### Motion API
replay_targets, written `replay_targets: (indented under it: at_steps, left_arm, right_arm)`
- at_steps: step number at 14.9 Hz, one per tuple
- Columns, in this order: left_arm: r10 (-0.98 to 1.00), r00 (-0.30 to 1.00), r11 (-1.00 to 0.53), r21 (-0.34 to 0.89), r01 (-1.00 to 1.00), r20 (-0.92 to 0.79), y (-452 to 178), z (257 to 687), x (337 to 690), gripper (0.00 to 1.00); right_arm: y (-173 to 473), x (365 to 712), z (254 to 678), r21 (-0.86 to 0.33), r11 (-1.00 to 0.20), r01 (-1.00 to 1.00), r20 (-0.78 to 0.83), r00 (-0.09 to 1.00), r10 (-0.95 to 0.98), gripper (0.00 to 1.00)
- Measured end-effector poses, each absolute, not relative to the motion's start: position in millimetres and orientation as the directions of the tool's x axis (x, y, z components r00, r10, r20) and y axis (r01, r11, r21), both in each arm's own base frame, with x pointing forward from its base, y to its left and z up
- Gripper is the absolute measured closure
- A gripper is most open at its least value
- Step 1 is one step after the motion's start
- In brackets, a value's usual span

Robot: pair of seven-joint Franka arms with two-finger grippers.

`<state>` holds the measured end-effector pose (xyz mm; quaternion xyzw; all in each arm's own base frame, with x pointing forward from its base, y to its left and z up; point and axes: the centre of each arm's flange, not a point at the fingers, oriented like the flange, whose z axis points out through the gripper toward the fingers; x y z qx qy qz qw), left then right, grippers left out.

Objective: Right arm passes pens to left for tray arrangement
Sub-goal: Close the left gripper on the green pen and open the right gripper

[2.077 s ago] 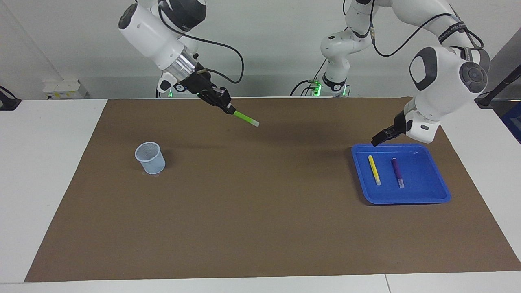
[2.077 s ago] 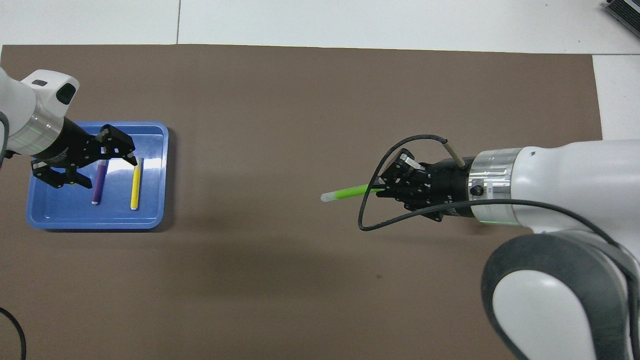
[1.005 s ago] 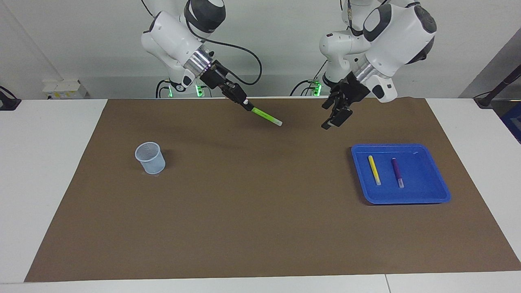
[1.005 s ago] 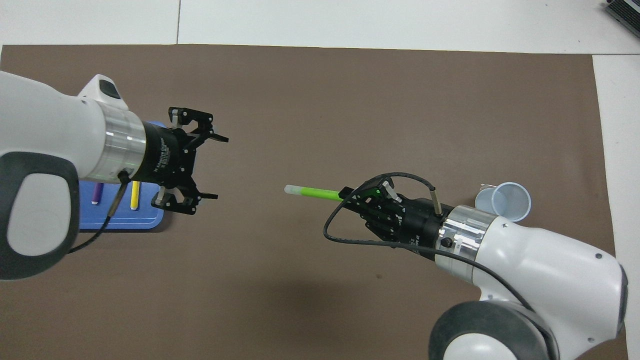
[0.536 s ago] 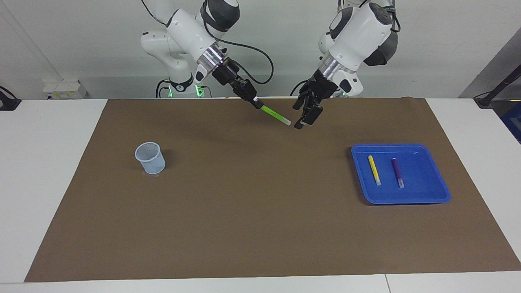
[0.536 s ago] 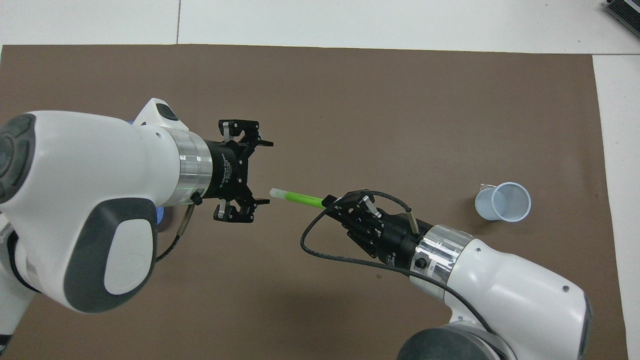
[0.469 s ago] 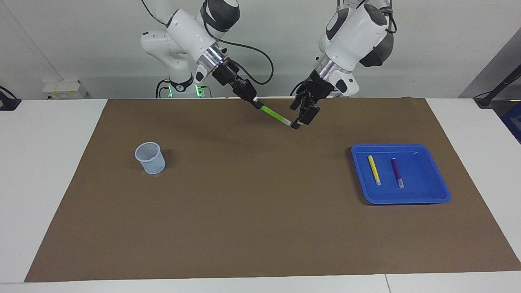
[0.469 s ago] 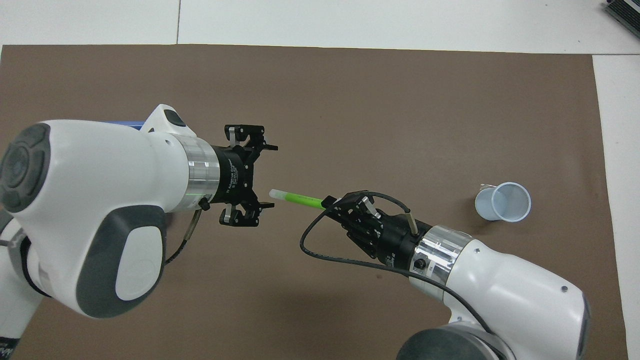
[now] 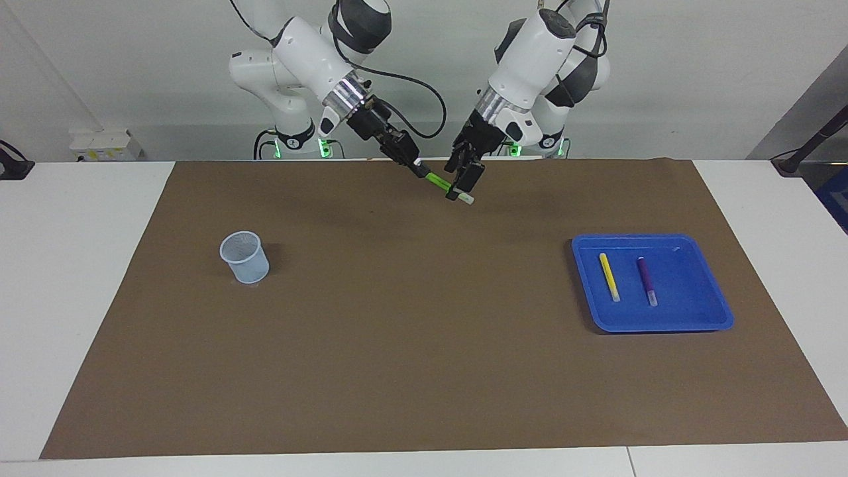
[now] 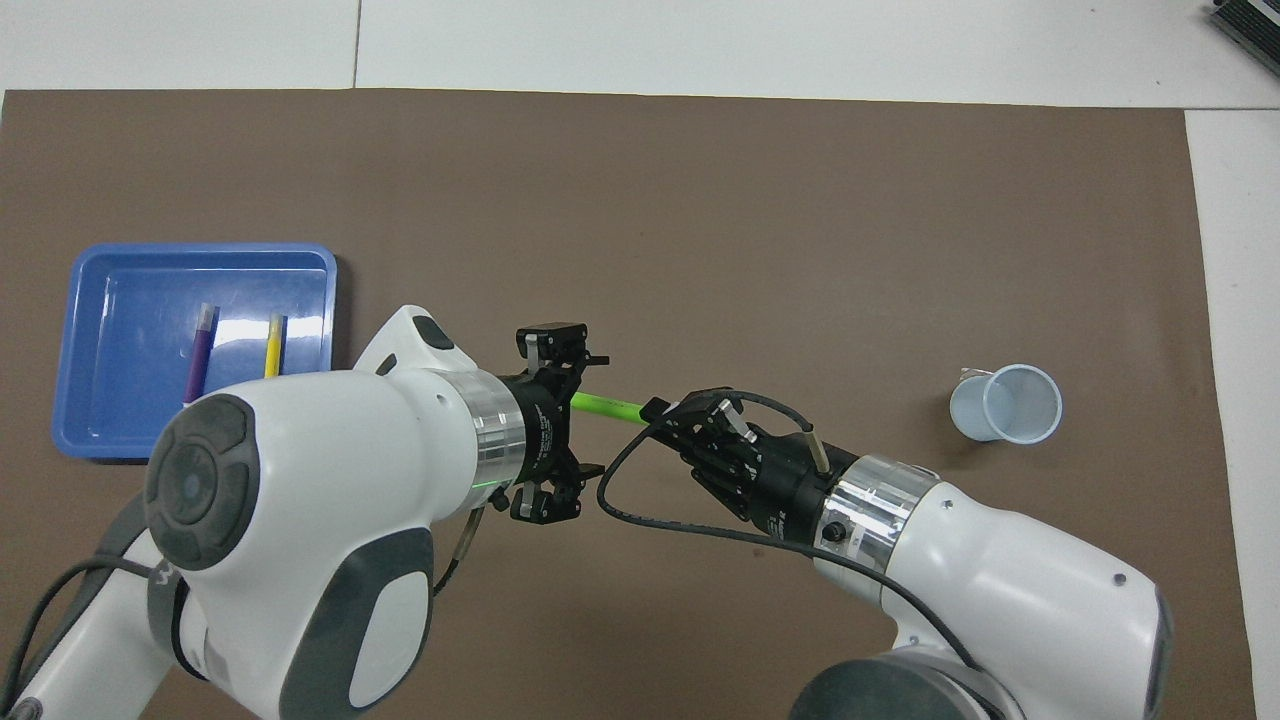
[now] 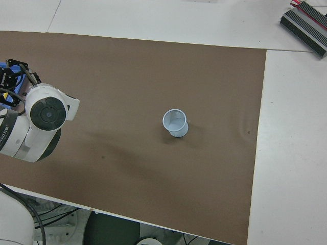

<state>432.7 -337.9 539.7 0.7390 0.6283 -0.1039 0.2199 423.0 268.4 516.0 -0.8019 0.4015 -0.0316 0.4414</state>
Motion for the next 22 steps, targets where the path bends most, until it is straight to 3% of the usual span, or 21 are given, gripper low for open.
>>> replay_targets:
  at_steps: [2,4,10,12,13,16,18,20,22]
  left_arm:
    - [0.885,0.179,-0.100,0.200,0.975,-0.430,-337.6,538.1,428.7,0.02]
    - [0.886,0.170,-0.087,0.206,0.975,-0.431,-335.5,536.4,429.5,0.10]
    - [0.884,0.152,-0.050,0.234,0.971,-0.441,-338.9,529.7,426.8,0.10]
    - [0.884,0.153,-0.051,0.235,0.971,-0.441,-339.0,529.9,425.7,0.15]
    - [0.884,0.154,-0.051,0.236,0.970,-0.441,-339.0,530.7,425.3,0.25]
    - [0.884,0.156,-0.053,0.238,0.970,-0.441,-339.4,532.2,424.0,0.36]
    - [0.884,0.155,-0.051,0.239,0.970,-0.441,-338.7,532.8,424.5,0.63]
    - [0.885,0.153,-0.051,0.235,0.971,-0.440,-337.2,532.7,425.1,0.83]
    - [0.885,0.152,-0.052,0.231,0.972,-0.440,-337.0,532.5,425.0,0.83]
  right_arm:
    - [268.5,422.9,515.9,-0.733,-0.288,-0.616,-0.303,0.676,-0.671,0.81]
    - [268.7,422.7,515.9,-0.733,-0.289,-0.615,-0.303,0.677,-0.671,0.81]
    - [268.8,422.7,515.8,-0.737,-0.298,-0.606,-0.293,0.685,-0.667,0.81]
    - [268.8,422.6,515.7,-0.738,-0.300,-0.604,-0.291,0.687,-0.666,0.81]
    - [268.8,422.6,515.7,-0.738,-0.301,-0.604,-0.291,0.687,-0.666,0.81]
    - [268.8,422.6,515.7,-0.738,-0.301,-0.604,-0.290,0.687,-0.666,0.81]
    - [269.1,421.9,513.9,-0.736,-0.306,-0.604,-0.290,0.689,-0.664,0.81]
    - [269.2,420.9,511.1,-0.733,-0.311,-0.605,-0.289,0.691,-0.662,0.81]
    - [269.5,420.4,510.7,-0.733,-0.312,-0.605,-0.289,0.692,-0.662,0.81]
